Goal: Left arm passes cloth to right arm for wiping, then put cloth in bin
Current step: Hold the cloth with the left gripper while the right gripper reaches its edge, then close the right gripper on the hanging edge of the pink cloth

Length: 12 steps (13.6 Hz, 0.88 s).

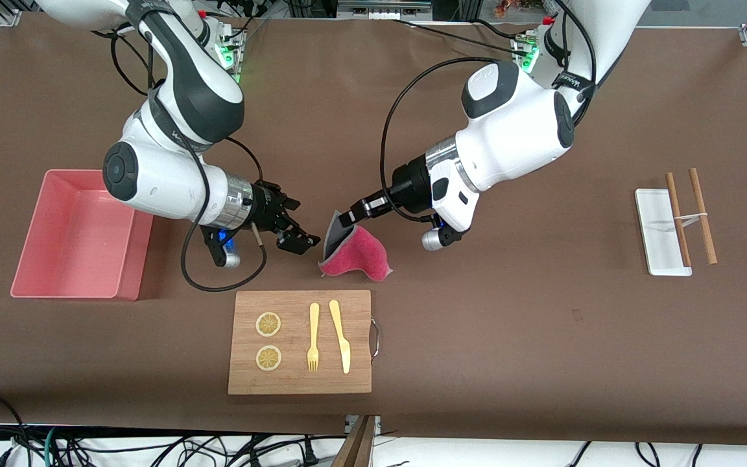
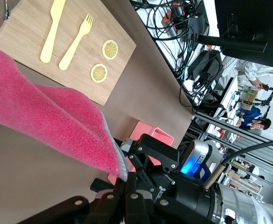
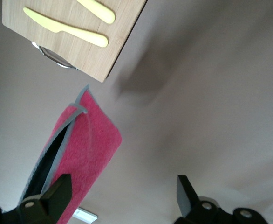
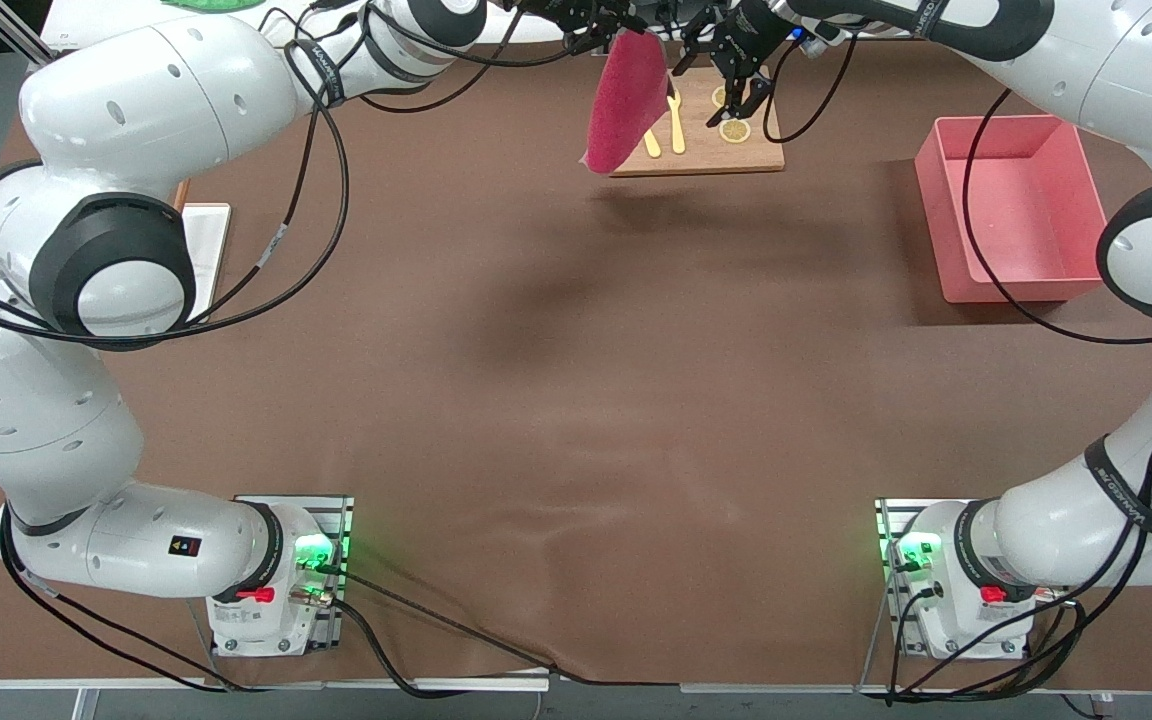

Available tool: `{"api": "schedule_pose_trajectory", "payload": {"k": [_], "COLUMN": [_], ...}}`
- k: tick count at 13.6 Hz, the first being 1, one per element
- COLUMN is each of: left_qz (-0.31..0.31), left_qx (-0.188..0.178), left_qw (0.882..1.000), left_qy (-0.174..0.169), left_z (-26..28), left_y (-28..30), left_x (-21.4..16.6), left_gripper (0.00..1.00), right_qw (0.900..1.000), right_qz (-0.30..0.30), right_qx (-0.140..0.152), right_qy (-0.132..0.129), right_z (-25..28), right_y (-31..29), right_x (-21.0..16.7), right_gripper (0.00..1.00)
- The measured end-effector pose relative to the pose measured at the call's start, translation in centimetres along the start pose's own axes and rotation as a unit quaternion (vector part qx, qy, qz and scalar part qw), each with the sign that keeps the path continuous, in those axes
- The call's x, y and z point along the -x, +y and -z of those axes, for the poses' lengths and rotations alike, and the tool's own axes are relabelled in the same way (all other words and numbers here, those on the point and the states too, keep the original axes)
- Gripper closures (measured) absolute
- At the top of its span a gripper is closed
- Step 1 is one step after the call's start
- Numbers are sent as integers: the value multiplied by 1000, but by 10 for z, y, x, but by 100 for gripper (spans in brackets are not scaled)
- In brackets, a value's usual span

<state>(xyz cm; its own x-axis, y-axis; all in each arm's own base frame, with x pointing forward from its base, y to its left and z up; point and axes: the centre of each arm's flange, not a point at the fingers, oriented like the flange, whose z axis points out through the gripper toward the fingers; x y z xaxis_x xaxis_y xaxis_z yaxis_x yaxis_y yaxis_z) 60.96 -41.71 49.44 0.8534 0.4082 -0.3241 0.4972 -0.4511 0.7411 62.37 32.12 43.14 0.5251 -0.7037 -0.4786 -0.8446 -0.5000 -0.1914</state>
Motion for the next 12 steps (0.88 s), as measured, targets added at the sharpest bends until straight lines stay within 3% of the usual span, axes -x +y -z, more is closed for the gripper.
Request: {"api": "schedule_pose_trajectory", "payload": {"k": [12], "left_qz": [0], "left_qx": [0], "left_qw": [1000], "left_qy": [0], "left_z": [0], "left_y": [0], "left_x": [0], "left_gripper": [98], "right_qw": [1000], "right_qz": [-5], "right_qx": [-23], "right_qy": [-14], "right_z": [-41], "right_y": [-9], "right_x": [7], "right_gripper": [0]}}
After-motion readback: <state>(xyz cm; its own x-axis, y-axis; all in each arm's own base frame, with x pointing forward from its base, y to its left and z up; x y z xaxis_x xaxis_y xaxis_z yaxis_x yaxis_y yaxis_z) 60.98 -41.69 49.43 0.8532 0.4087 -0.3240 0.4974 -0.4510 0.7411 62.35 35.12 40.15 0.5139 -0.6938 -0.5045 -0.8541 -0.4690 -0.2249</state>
